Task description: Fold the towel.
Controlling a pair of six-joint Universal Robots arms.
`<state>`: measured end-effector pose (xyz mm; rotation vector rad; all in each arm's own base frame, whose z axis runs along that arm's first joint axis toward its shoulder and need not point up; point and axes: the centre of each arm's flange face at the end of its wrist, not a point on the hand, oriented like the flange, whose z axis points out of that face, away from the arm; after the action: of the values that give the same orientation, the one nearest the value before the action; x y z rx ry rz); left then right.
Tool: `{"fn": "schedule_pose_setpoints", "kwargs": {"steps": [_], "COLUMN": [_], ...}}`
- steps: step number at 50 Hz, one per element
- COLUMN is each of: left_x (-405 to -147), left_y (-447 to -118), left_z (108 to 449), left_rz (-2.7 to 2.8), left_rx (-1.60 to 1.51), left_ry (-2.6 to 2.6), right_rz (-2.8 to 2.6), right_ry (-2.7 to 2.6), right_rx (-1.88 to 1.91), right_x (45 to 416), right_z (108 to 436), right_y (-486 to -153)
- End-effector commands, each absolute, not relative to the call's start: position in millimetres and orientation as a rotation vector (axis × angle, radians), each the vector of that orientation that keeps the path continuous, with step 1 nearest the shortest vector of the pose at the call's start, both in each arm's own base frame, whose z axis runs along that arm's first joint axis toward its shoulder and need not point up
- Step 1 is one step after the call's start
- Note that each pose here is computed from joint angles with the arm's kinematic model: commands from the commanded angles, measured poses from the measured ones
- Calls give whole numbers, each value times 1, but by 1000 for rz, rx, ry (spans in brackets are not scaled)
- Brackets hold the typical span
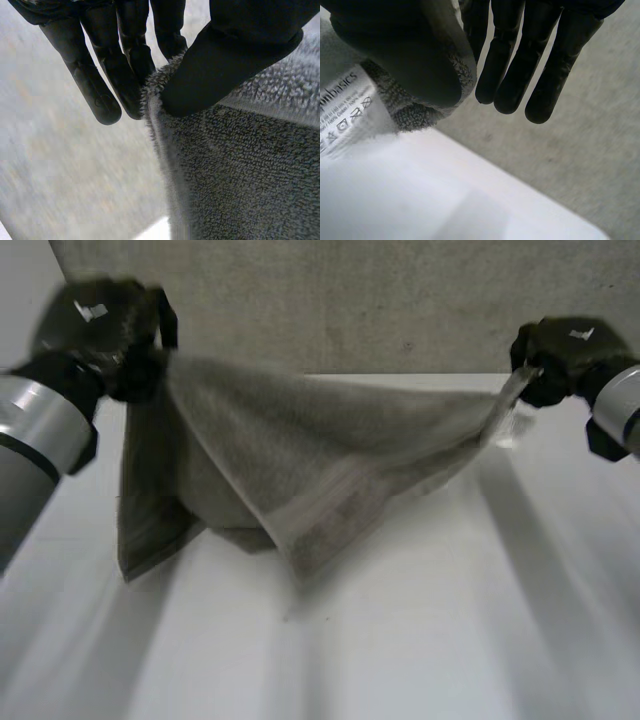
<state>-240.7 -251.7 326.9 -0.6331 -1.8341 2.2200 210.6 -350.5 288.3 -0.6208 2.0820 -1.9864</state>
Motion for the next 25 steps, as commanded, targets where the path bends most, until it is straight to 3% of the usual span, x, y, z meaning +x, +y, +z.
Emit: {"fn": "schedule_pose_setpoints", "kwargs": {"steps": [1, 12, 18, 25], "left_x": [-262, -333, -352, -357], "left_y": [-285, -296, -286, -276], "left_z": [257, 162, 158, 172], "left_rz": [2023, 1821, 1854, 1870], "left_rx": [-692, -847, -870, -880], "left_ry": [-2009, -2006, -1916, -1876], "right_rz": [-1985, -2214, -2234, -2205], "right_ry": [2089, 2133, 2192, 2251], "right_rx": [-621, -499, -573, -627], "right_x": [219, 213, 207, 204], "right_z": [250, 219, 199, 188], "right_y": [-383, -452, -464, -460]}}
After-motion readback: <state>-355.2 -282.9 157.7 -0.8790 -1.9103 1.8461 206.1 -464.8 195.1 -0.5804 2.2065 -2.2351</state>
